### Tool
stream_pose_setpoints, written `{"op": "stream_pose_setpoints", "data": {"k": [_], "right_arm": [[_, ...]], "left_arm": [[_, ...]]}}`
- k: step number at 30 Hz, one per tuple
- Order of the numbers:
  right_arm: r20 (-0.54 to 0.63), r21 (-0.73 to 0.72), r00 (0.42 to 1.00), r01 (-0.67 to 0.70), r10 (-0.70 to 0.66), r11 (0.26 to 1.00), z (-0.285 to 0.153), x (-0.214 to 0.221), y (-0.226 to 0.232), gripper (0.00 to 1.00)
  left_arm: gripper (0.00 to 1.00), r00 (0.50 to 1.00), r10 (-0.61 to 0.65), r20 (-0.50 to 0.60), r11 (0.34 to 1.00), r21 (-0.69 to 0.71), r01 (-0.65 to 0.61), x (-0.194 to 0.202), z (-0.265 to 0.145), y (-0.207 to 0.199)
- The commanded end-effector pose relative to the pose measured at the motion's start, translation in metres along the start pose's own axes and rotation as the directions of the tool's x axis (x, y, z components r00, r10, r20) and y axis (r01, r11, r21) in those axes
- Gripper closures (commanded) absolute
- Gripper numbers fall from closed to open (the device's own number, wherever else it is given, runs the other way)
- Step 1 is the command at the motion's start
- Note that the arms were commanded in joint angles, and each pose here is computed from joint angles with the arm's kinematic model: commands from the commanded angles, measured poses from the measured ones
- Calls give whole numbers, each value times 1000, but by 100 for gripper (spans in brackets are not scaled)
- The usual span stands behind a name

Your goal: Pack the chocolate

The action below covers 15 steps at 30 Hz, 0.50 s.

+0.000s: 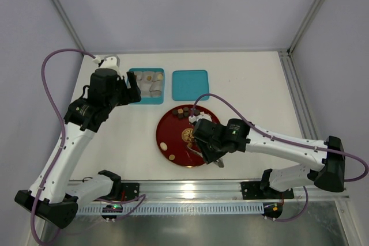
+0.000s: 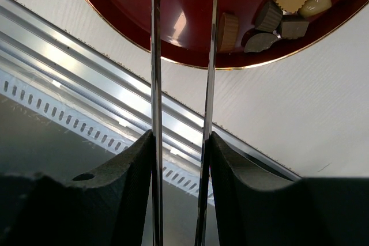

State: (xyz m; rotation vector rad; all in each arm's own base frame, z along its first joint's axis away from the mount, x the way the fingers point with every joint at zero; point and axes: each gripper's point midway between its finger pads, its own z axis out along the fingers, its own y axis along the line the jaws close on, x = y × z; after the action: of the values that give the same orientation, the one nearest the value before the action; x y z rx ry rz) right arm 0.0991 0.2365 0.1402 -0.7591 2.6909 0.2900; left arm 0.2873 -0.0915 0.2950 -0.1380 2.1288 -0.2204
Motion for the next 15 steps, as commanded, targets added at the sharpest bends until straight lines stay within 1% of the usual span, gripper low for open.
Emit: {"op": "stream_pose_setpoints", "data": {"k": [1, 6, 7, 12, 15], "right_arm": [[34, -12, 999, 17, -17, 1000, -2, -9, 5, 57], [34, -9, 999, 23, -23, 1000, -1, -11, 6, 58], [33, -11, 999, 25, -24, 1000, -1, -11, 7, 60], [42, -16, 999, 22, -21, 1000, -8, -15, 8, 64], [55, -10, 998, 21, -20, 1000, -13, -20, 8, 64]], "left_arm": [[19, 999, -9, 38, 1000, 12, 8, -12, -5, -3], [19, 999, -9, 37, 1000, 15, 8, -12, -4, -3], [19, 999, -10, 37, 1000, 16, 9, -12, -3, -4], [19, 999, -7, 40, 1000, 11, 7, -12, -4, -2], [19, 999, -8, 38, 1000, 13, 7, -11, -5, -3]]}}
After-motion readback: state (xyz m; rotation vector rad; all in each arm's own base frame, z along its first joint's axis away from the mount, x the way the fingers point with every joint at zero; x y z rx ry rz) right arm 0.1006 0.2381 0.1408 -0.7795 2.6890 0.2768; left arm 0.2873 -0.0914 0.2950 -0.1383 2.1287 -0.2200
